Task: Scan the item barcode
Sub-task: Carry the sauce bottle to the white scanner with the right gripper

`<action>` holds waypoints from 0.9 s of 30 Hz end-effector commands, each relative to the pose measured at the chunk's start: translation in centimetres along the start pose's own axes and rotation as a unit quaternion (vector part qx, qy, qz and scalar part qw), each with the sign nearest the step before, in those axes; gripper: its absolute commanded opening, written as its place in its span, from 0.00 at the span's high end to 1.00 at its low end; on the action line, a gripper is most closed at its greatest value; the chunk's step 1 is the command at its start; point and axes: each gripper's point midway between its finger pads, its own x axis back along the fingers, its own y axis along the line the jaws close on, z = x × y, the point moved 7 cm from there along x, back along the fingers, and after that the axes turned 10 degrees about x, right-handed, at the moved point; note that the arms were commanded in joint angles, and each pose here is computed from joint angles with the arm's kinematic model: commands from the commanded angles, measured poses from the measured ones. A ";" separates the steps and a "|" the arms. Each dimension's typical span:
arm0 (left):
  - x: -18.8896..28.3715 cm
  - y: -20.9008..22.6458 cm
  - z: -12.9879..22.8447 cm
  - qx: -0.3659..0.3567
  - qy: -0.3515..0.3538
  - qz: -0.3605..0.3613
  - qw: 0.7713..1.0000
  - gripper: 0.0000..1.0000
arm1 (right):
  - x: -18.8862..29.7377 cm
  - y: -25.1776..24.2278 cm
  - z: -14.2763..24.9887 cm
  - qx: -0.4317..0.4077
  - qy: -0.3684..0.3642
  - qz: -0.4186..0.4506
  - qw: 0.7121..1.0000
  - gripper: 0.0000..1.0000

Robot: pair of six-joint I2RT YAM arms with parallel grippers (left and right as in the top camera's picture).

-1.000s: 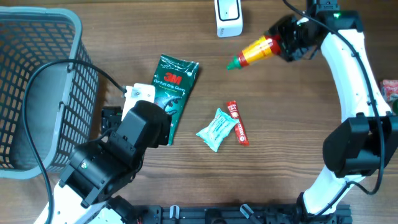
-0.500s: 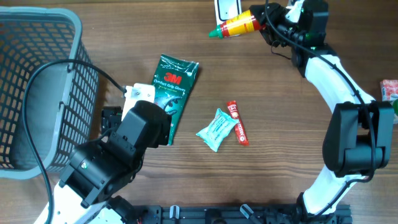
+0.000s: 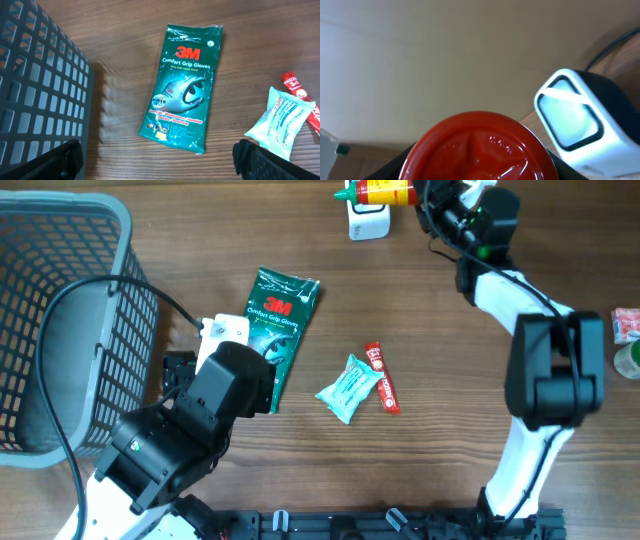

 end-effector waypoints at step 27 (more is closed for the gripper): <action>0.1 0.0 -0.1 0.011 -0.001 0.002 1.000 0.00 | -8.3 -1.8 -0.6 0.044 0.065 -0.073 0.994 0.44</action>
